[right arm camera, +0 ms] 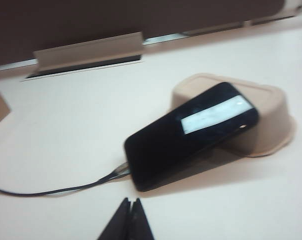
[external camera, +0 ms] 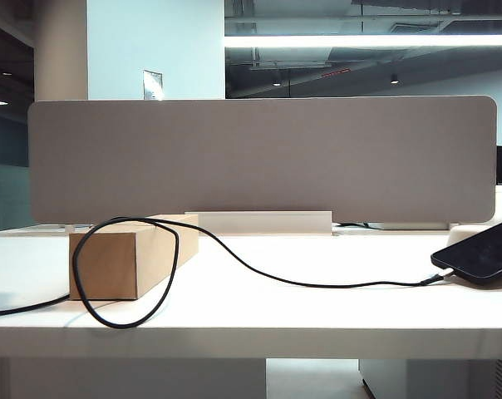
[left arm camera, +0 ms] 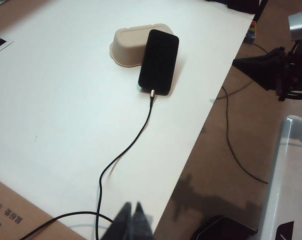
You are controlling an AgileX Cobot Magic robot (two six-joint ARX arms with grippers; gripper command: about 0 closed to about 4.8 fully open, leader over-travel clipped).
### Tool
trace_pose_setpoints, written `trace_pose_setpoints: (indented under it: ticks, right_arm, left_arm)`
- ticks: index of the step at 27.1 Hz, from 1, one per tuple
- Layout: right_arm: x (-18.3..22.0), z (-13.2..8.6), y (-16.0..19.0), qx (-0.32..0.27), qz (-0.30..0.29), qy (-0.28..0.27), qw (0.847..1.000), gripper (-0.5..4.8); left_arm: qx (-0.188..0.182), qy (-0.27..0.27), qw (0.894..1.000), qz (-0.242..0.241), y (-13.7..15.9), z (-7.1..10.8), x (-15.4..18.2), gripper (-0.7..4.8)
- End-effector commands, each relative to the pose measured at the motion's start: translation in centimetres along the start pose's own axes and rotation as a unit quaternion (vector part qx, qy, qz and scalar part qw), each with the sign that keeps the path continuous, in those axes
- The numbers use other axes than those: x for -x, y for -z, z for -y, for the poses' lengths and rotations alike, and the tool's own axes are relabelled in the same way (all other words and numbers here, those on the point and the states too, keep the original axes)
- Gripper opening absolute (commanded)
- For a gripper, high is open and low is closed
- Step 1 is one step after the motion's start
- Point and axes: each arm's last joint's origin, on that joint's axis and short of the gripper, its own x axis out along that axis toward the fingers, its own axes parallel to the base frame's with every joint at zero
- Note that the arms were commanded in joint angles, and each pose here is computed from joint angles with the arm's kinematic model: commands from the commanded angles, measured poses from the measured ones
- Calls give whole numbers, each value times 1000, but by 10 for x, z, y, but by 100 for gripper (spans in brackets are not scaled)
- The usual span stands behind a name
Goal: Pick up the charging cable and the phone, plug the charging cable into the charging port on the phone, and finally place them back on the table.
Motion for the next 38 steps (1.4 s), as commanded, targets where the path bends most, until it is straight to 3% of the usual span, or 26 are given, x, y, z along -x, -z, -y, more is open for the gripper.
trace_pose_setpoints:
  ticks: [1,8,14,19,23,25,32,38]
  right_arm:
    - [0,1,1,1,4,8,1000,-5]
    - [0,1,1,1,3,7,1000,-5]
    - [0,1,1,1,4,7,1000,-5]
    - [0,1,1,1,3,7,1000,-5]
    - [0,1,1,1,3,7,1000,-5]
    - [0,1,1,1,3,7,1000,-5]
    - [0,1,1,1,3,7,1000,-5]
    - [0,1,1,1,3,7,1000,-5]
  left_arm:
    - [-6,-1,1000,7,-2,1,1,-6]
    - [-32,-20,999,24,3,-8,-9,-6]
    - [-53,-47,996,45,22,-25,-35,-6]
    - [-39,-37,998,36,27,-31,-44,-6]
    - [-52,-55,997,35,26,-33,-44,-6]
    - [-70,-113,991,22,24,-37,-43,-6]
    - [-70,-212,975,-7,26,-41,-40,-6]
    - [-90,-279,951,96,40,-35,-38,-6]
